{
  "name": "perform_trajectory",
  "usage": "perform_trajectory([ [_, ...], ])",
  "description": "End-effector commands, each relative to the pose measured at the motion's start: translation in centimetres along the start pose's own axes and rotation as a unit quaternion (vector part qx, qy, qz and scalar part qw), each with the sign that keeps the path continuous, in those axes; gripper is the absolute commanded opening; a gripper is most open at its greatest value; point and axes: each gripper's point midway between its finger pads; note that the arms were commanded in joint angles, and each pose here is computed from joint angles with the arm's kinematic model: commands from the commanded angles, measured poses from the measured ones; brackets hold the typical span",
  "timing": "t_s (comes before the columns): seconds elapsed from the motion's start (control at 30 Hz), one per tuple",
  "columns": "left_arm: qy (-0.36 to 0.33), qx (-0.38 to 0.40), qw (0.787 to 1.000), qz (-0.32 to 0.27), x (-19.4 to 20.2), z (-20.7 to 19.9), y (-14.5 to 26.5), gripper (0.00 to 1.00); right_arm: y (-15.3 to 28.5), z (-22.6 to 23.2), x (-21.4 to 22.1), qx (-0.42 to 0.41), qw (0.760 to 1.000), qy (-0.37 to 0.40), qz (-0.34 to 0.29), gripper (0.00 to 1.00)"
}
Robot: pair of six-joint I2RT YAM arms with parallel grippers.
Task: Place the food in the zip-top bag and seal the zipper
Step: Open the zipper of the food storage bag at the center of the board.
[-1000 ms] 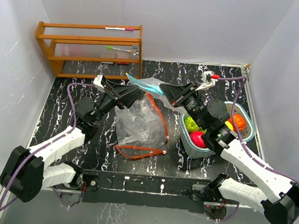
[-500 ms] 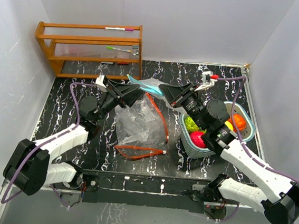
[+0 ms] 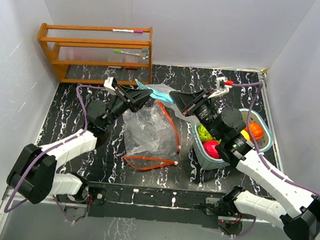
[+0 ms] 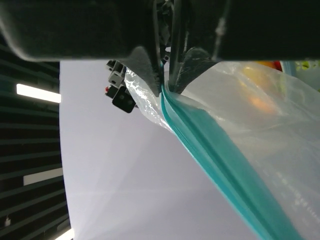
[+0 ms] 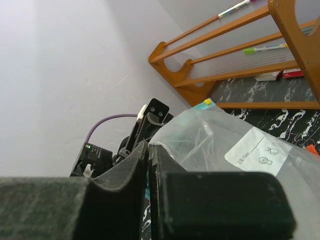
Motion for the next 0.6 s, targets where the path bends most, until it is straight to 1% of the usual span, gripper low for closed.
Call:
perform_trajectory([
  [0.0,-0.014,0.039,0.999,0.004,0.2,-2.1,0.0,0.0,0.6,1.9,-1.4,-0.026,0.999,-0.002,-0.025,0.08],
  [0.2,-0.016,0.034,0.999,0.001,0.2,-1.8,0.3,0.0,0.5,1.8,-1.4,-0.025,0.999,-0.002,-0.025,0.08],
  [0.3,-0.027,0.045,0.999,-0.001,0.2,-2.4,0.4,0.0,0.6,1.5,-1.0,-0.02,1.0,0.001,-0.016,0.08],
  [0.37,-0.055,0.046,0.997,0.01,0.5,-2.7,0.1,0.0,1.0,0.8,-0.7,-0.003,1.0,0.007,-0.007,0.08],
  [0.43,-0.107,0.031,0.993,0.04,1.4,-2.6,-0.4,0.0,1.5,-0.5,-0.2,0.027,1.0,0.013,0.003,0.09],
  [0.47,-0.151,0.021,0.987,0.058,1.7,-2.4,-0.7,0.0,1.9,-1.3,0.0,0.045,0.999,0.017,0.008,0.11],
  [0.5,-0.182,0.003,0.98,0.08,2.2,-1.7,-0.8,0.0,2.4,-2.2,0.4,0.068,0.997,0.022,0.018,0.17],
  [0.57,-0.238,-0.06,0.962,0.119,2.7,1.1,-0.2,0.0,3.5,-3.6,0.9,0.103,0.993,0.037,0.035,0.32],
])
Point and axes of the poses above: each gripper's point midway between its finger pads, its own y axis back along the fingers, its own z axis along the line the jaws close on, x = y × z, and after that the axes turned 10 degrees about -y, right-handed
